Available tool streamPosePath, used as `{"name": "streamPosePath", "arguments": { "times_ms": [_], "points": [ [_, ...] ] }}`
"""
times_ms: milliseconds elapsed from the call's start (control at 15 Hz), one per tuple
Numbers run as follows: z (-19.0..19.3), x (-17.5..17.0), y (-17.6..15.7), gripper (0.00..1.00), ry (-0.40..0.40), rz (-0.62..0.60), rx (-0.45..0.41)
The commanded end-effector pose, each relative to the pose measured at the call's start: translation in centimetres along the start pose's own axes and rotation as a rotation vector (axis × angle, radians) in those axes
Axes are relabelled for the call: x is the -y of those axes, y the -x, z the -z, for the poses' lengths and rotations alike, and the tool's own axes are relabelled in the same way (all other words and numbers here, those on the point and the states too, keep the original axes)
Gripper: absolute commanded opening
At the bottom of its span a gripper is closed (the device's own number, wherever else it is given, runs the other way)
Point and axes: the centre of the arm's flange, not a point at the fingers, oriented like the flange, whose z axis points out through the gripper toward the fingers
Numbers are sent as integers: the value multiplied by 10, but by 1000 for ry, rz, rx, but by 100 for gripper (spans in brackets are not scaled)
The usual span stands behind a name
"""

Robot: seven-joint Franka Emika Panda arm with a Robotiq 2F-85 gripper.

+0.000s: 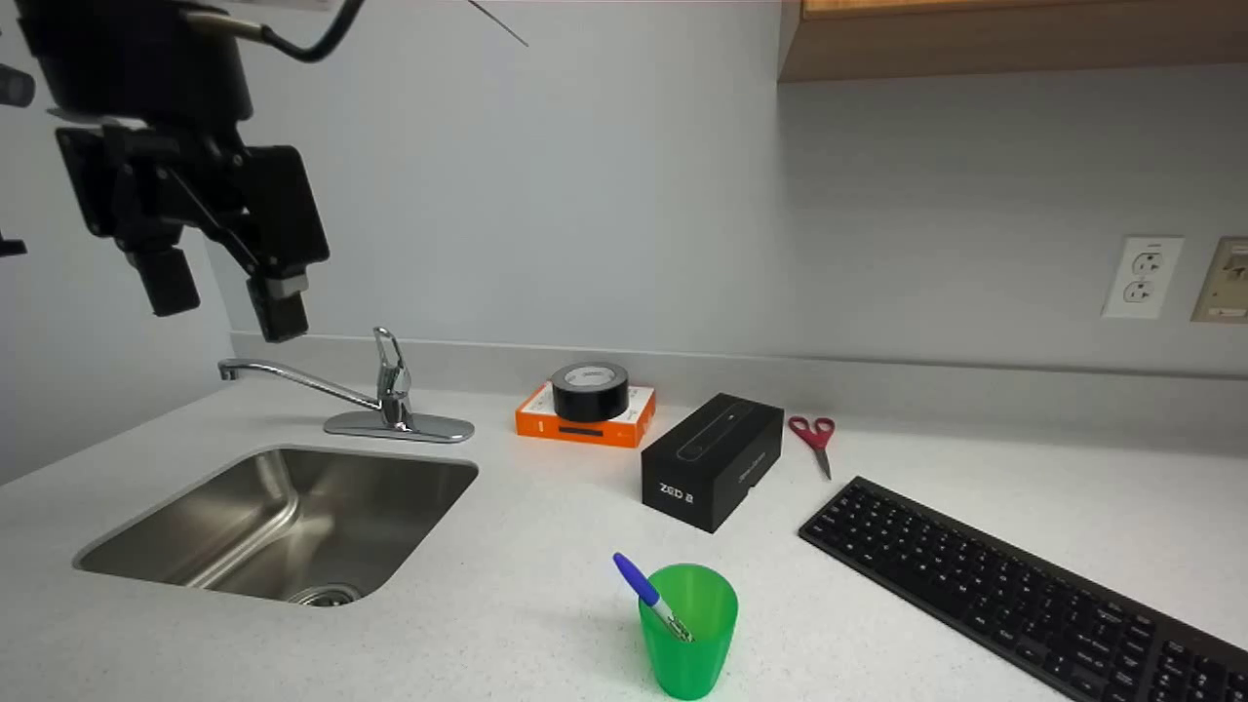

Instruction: Take the pen out of the cup and put it on the counter

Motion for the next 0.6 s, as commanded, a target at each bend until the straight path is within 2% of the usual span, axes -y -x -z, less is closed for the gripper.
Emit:
{"name": "streamPosePath", "arguments": {
  "times_ms": [0,200,533],
  "points": [
    [-15,-28,-36,100,31,-65,-15],
    [-40,-67,-53,100,82,-128,-6],
    [-85,-120,-65,100,146,-201,29]
  ]
}}
